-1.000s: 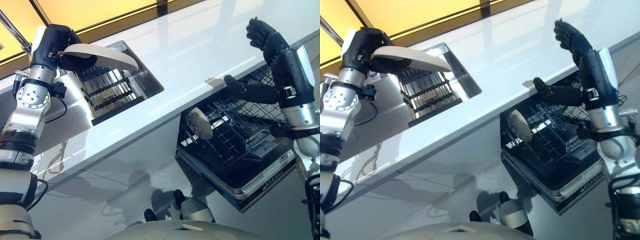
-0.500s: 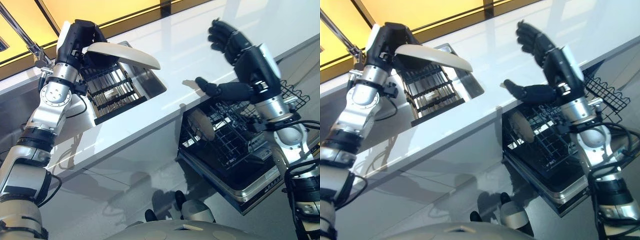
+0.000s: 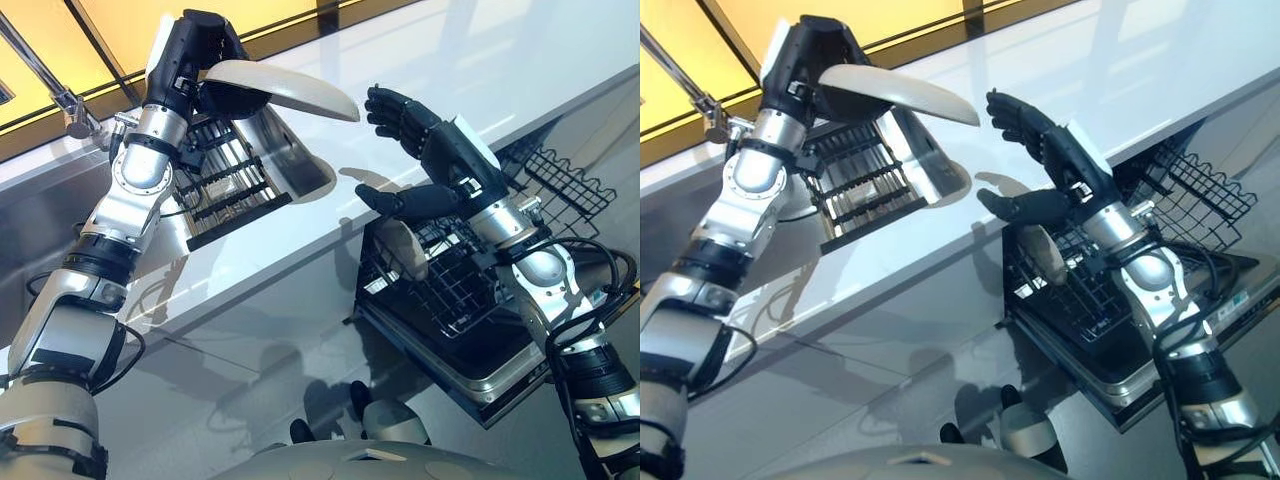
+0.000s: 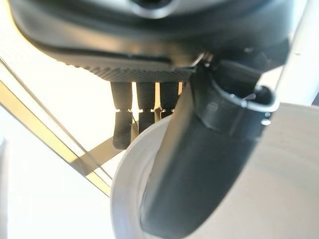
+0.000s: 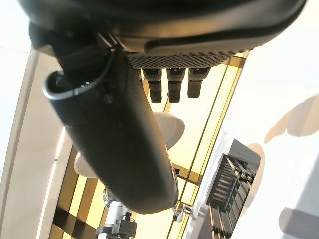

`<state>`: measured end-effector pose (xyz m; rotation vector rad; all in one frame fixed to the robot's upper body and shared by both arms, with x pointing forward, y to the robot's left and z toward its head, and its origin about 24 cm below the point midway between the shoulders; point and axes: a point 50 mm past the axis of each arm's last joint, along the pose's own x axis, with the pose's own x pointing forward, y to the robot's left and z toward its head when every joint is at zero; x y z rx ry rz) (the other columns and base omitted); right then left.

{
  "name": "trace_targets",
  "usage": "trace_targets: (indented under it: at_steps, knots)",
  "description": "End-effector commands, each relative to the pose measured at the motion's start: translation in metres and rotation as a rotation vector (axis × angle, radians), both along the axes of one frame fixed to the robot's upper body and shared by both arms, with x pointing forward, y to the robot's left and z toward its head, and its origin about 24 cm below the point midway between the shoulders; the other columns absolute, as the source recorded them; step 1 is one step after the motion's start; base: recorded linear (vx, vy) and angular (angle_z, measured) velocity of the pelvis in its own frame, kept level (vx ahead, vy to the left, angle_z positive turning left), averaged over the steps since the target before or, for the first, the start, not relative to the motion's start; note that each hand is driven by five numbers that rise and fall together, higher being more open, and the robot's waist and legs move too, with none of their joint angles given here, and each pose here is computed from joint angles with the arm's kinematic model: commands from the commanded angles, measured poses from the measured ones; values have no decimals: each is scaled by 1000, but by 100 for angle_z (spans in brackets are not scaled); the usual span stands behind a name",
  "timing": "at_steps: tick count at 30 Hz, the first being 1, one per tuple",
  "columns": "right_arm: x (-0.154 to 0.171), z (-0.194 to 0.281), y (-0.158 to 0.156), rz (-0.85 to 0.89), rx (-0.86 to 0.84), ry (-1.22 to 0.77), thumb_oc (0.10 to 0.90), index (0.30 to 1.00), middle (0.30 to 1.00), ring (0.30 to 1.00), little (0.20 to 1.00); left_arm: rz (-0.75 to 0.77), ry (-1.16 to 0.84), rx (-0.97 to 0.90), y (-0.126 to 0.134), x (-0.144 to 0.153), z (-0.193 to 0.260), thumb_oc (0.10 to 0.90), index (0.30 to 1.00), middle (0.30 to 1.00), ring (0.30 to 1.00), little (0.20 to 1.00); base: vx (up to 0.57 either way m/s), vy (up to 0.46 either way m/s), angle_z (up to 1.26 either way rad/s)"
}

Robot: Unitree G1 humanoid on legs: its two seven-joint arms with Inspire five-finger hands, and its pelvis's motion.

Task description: Pick up plates and place into dishwasher.

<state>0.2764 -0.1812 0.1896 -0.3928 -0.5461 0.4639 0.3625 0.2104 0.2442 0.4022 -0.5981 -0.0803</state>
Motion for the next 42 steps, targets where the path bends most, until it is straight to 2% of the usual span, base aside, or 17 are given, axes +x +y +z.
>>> trace_targets:
  at_steps: [1, 25, 26, 27, 28, 42]
  knots:
    - [1, 39, 13, 58, 6, -202, 800, 900, 900, 900, 900, -91, -235, -83, -18, -7, 63, 100, 300, 300, 300, 200, 0, 0, 0]
    - [1, 70, 26, 42, 17, -340, 800, 900, 900, 900, 900, -168, -103, -129, -33, 3, 25, 100, 300, 300, 300, 200, 0, 0, 0]
    - [1, 70, 26, 49, 25, -339, 589, 719, 719, 719, 689, -171, -99, -134, -33, 3, 23, 100, 300, 300, 300, 200, 0, 0, 0]
    - [1, 70, 26, 51, 27, -339, 460, 608, 608, 608, 560, -172, -98, -135, -33, 3, 23, 100, 300, 300, 300, 200, 0, 0, 0]
    - [1, 71, 27, 55, 34, -338, 100, 300, 300, 300, 200, -174, -96, -136, -34, 3, 21, 100, 300, 300, 300, 200, 0, 0, 0]
    - [3, 74, 30, 62, 44, -360, 100, 300, 300, 300, 200, -188, -44, -126, -39, 7, 7, 100, 300, 300, 300, 200, 0, 0, 0]
